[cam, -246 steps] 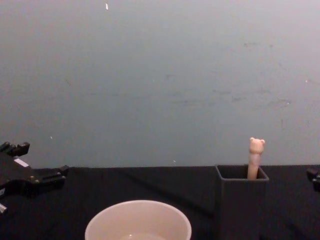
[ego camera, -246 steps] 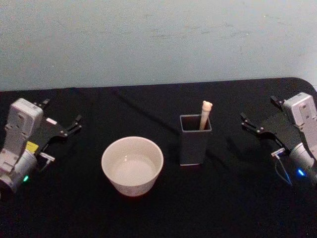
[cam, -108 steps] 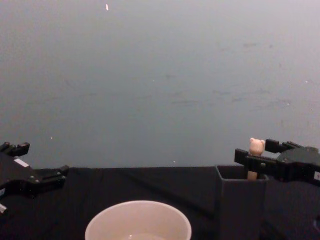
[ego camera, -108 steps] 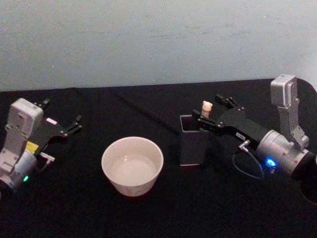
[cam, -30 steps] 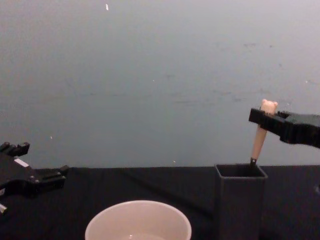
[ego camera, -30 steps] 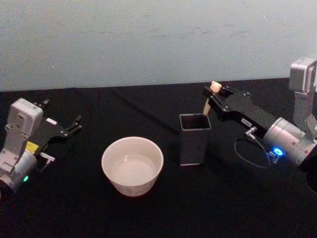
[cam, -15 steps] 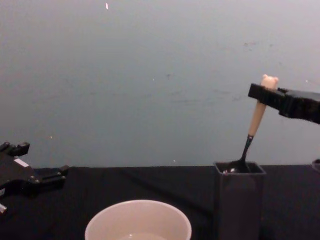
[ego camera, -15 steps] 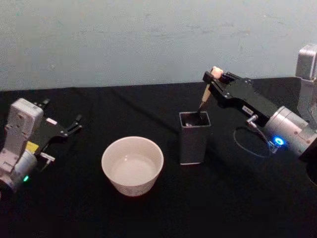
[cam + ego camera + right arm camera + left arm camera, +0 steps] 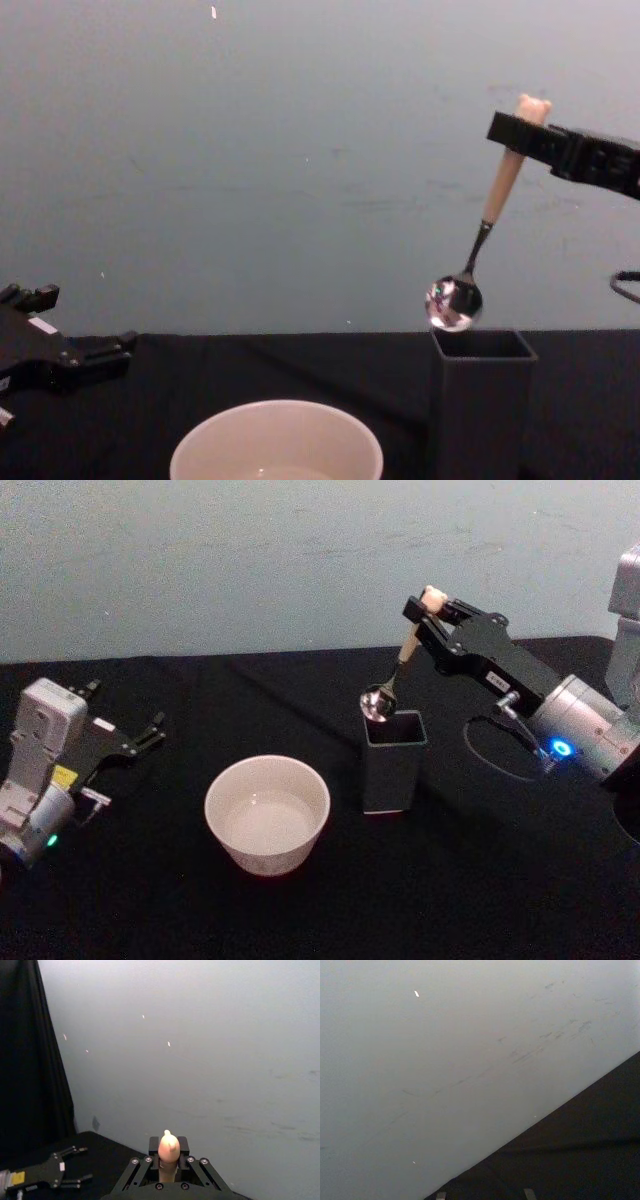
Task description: Pick up the stirring spoon with one hand, stir inside the cup, then place it back in its original position.
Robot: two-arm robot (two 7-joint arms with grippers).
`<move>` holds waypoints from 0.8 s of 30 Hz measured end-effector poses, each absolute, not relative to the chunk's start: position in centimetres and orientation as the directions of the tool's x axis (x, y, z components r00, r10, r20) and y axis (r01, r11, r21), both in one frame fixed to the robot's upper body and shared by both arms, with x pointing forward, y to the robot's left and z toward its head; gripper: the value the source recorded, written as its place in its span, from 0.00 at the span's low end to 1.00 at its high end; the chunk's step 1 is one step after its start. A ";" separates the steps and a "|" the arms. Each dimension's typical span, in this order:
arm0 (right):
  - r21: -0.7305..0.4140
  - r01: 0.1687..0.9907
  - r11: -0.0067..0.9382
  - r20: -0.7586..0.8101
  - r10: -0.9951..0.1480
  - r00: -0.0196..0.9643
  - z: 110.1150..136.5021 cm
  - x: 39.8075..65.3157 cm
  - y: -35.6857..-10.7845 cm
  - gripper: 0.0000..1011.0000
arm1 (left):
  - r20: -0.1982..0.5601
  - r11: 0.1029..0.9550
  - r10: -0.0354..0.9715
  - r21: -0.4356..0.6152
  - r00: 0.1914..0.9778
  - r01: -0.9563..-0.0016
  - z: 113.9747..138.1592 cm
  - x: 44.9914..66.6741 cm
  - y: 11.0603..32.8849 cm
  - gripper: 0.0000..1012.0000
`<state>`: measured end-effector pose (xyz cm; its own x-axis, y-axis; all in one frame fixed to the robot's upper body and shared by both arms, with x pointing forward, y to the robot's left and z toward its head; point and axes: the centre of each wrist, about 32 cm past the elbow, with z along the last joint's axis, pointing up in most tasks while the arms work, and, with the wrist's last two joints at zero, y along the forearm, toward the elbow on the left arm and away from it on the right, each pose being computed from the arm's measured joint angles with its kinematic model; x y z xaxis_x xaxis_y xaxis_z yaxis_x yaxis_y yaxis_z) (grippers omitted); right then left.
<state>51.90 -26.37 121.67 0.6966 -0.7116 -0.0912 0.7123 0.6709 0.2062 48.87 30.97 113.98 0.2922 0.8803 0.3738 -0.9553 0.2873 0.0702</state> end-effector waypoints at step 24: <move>0.190 0.622 0.760 -0.129 -0.609 0.783 121.3 52.8 -22.4 0.21 | 0.374 0.287 0.880 0.070 0.292 -0.955 114.0 48.9 31.0 0.99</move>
<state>52.81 -22.37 121.34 0.7828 -0.6088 -0.1286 0.6220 0.7596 0.1902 48.86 30.97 113.98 0.2923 0.8803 0.3738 -0.9552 0.2874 0.0703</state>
